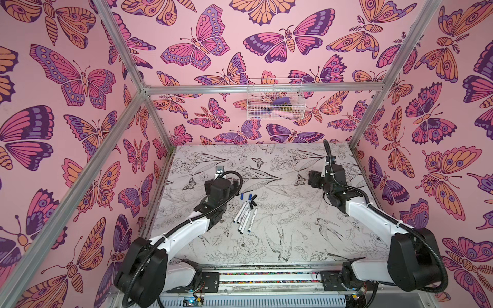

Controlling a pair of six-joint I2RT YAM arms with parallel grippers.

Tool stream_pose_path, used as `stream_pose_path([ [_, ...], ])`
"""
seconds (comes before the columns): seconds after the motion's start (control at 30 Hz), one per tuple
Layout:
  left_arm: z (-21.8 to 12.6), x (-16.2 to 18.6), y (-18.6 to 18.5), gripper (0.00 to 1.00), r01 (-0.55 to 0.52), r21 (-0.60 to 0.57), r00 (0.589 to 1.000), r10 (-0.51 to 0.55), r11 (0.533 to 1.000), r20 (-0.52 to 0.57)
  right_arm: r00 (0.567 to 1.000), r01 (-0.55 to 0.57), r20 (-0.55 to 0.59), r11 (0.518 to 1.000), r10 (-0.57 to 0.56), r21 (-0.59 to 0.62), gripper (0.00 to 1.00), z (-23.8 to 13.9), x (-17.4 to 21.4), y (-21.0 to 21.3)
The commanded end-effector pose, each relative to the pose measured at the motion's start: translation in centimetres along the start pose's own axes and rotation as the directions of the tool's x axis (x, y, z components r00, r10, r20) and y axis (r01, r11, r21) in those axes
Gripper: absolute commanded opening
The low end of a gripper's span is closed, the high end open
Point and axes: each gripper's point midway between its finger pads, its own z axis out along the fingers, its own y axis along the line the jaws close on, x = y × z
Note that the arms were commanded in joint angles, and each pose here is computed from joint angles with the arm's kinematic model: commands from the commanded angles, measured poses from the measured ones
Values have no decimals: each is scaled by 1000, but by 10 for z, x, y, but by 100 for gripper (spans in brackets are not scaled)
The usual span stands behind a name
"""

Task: Insert the pens into the pen caps
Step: 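Move the left gripper down toward the white markers while the right gripper advances, then grasp a blue-tipped white marker with the left gripper and lift it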

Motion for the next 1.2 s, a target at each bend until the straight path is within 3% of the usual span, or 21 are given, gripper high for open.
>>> stream_pose_path([
  [0.0,-2,40,-14,98,-44,-31,985,38,999,-171,994,4,-108,1000,-4,3,77,3,22,5],
  [0.17,-10,69,-43,100,-106,27,925,108,994,-363,992,49,-117,999,-50,-18,77,1,27,16],
  [0.33,-16,85,-48,97,-87,46,887,99,995,-451,993,52,-102,998,-55,-31,77,-1,26,19],
  [0.43,-20,98,-55,92,-102,118,825,151,988,-545,992,71,-98,996,-75,-45,77,-2,24,24],
  [0.53,-23,118,-55,90,-132,174,736,214,976,-643,991,94,-94,995,-97,-44,77,-3,22,26],
  [0.67,-23,135,-39,89,-162,138,656,211,977,-725,991,103,-77,994,-106,-35,77,-4,21,24],
  [0.87,-21,132,-33,74,-155,107,661,183,982,-728,991,108,-74,993,-111,-36,77,-3,21,25],
  [1.17,-18,144,-33,70,-165,124,627,201,979,-753,989,117,-89,993,-119,-26,77,0,24,24],
])
